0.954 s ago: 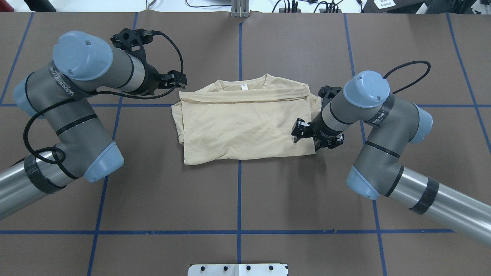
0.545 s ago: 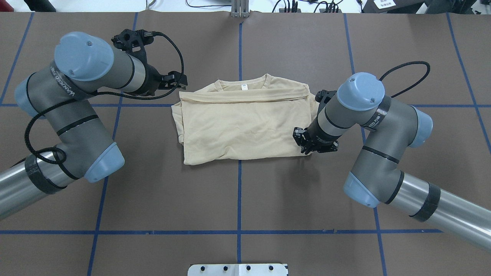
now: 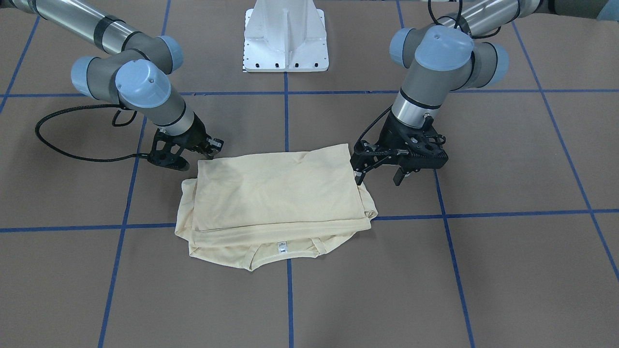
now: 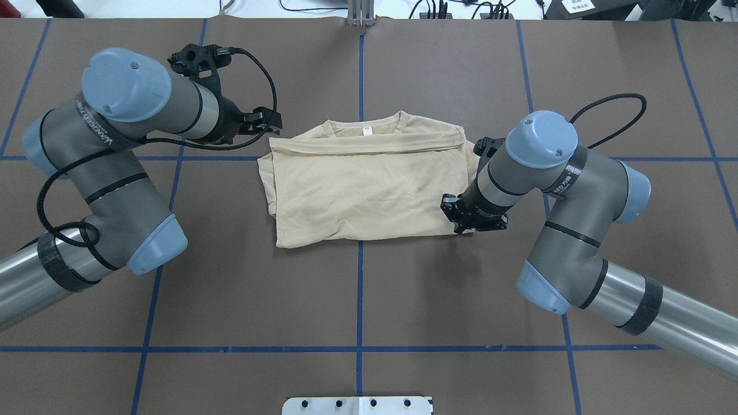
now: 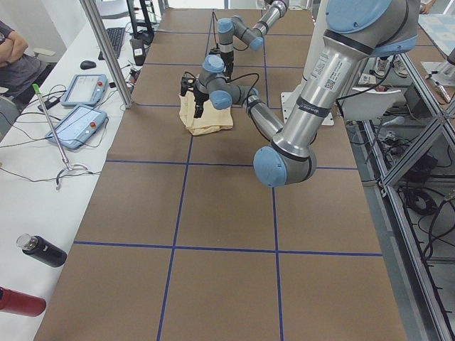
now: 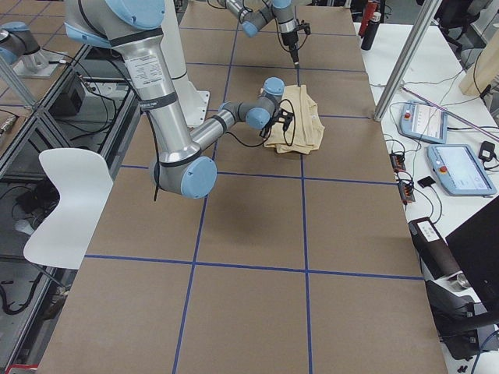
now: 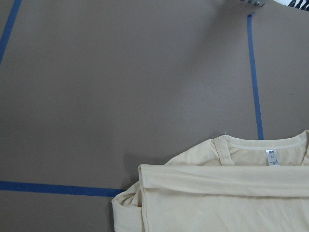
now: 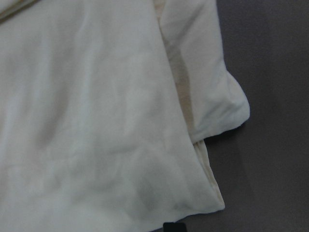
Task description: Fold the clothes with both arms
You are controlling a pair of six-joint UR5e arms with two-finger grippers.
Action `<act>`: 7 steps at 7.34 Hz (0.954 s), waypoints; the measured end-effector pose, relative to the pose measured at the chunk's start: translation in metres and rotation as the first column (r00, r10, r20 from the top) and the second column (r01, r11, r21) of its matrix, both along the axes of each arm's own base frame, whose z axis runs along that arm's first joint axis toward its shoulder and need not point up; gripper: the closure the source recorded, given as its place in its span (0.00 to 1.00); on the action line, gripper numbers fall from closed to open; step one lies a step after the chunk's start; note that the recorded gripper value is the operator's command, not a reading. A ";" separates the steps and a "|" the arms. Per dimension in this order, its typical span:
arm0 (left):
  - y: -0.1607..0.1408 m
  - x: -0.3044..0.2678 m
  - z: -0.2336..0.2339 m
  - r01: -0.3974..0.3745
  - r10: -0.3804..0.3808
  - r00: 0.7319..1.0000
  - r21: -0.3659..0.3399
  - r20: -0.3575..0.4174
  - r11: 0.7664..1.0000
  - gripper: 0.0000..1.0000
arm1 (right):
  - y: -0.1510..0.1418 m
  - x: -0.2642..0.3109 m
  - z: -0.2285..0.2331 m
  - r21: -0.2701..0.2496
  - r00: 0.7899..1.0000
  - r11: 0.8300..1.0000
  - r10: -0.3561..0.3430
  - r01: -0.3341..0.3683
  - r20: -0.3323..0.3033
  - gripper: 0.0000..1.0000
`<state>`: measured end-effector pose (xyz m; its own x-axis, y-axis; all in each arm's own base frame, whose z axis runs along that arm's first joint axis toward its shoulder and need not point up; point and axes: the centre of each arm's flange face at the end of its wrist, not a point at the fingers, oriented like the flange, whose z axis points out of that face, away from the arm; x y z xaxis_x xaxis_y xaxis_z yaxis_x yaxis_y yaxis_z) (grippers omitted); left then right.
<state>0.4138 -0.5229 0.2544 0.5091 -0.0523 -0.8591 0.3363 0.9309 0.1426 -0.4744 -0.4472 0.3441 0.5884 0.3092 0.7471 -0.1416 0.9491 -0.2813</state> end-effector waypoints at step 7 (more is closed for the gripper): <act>0.001 -0.001 -0.001 0.001 -0.001 1.000 0.001 -0.003 1.000 0.00 | -0.009 -0.001 0.022 0.025 0.999 1.000 0.006 -0.004 -0.048 0.58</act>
